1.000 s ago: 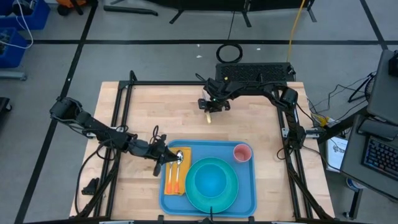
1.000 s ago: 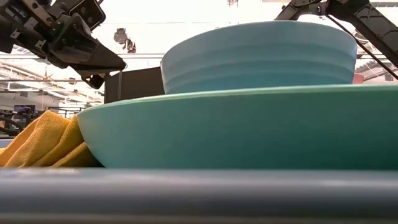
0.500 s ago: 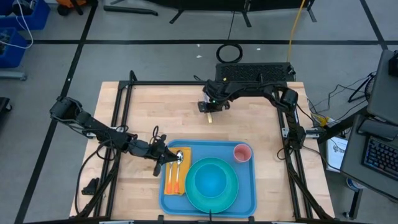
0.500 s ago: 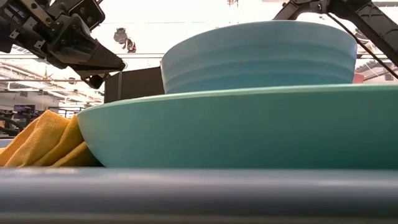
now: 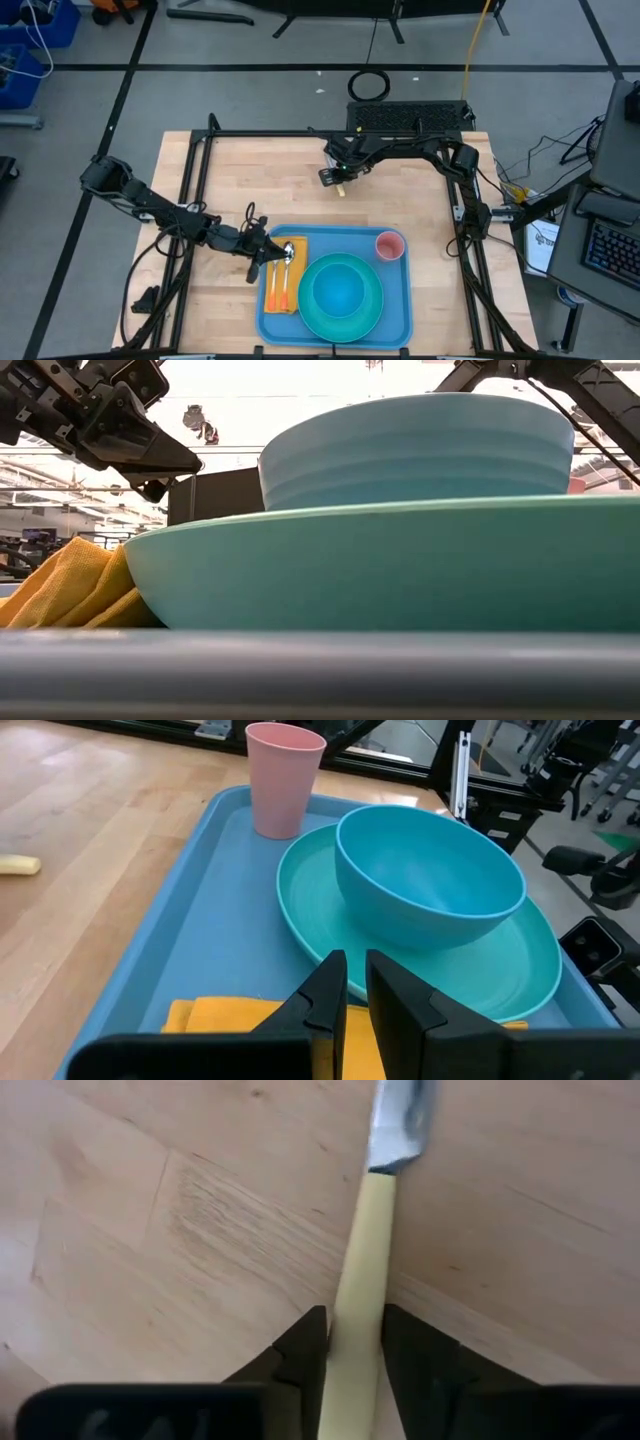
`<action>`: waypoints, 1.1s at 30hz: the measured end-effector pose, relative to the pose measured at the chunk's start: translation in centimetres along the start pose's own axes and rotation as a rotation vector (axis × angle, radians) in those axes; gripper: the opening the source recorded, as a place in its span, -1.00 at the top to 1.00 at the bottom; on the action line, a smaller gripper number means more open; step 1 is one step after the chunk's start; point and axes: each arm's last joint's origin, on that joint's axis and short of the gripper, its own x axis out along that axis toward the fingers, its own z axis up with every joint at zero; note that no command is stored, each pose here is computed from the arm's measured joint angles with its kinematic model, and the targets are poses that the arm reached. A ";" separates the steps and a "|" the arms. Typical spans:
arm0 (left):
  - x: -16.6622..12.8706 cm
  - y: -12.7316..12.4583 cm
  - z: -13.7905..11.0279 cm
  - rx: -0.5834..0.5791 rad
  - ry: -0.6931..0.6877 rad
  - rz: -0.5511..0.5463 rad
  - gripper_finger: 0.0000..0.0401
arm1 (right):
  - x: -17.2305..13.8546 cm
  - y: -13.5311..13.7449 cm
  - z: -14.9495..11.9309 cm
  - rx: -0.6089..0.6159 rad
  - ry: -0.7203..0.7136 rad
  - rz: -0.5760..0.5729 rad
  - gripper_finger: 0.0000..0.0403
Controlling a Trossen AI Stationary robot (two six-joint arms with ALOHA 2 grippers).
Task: Set up tray
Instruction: Put the yellow knife to the right of the orange spoon on the orange napkin on the blue serving tray
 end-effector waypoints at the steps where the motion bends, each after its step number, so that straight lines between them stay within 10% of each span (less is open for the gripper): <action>1: 0.0 0.0 0.0 0.000 0.000 0.000 0.78 | 0.0 0.0 0.0 -0.001 -0.002 0.003 0.57; 33: 0.0 0.0 -0.1 -0.004 0.007 0.002 0.78 | 0.1 0.6 -0.4 -0.024 -0.009 0.009 0.77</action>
